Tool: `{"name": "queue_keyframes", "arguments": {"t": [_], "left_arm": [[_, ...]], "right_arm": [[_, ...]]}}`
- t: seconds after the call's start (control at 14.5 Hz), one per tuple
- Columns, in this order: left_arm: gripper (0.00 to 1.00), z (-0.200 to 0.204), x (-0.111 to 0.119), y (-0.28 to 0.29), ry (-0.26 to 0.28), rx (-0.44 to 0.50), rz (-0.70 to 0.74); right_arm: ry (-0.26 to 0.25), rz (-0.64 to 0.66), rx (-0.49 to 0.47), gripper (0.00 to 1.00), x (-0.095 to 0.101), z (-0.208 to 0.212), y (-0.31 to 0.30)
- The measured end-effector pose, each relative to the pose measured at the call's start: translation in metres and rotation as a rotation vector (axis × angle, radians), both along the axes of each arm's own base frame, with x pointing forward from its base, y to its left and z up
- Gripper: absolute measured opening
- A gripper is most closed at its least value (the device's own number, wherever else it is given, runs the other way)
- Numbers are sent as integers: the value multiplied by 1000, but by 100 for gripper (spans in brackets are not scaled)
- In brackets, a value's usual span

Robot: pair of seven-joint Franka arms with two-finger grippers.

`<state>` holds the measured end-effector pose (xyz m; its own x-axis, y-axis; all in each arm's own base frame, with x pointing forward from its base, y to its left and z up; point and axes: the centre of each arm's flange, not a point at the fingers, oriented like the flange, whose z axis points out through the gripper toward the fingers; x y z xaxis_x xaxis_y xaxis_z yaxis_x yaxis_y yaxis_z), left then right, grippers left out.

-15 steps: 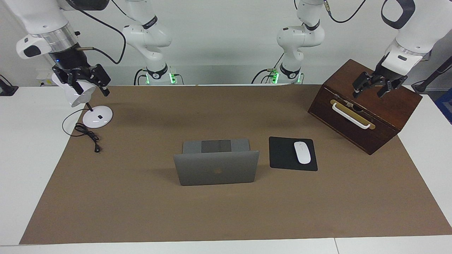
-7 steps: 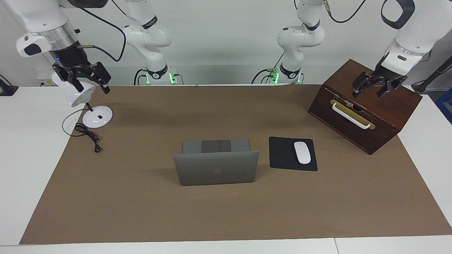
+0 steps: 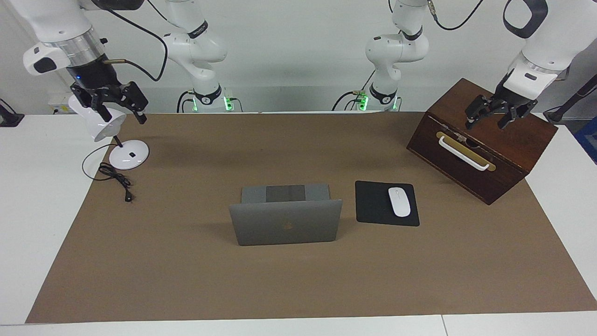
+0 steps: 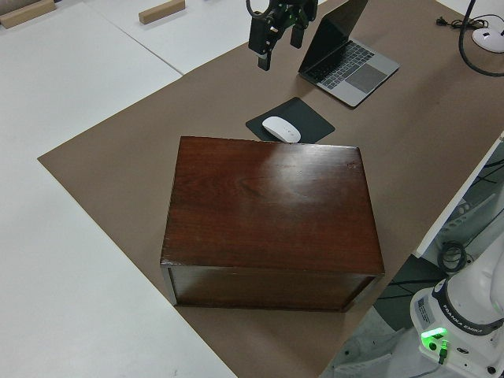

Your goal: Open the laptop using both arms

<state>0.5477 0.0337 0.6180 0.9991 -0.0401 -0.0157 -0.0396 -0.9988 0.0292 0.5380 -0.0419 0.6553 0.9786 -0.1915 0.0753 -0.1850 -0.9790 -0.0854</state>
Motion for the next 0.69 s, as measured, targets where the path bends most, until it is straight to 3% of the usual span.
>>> {"name": "queue_keyframes", "arguments": {"t": [0.69], "left_arm": [[100, -1, 0, -3, 1, 0, -5]], "right_arm": [[1, 2, 2, 100, 1, 0, 9]]}}
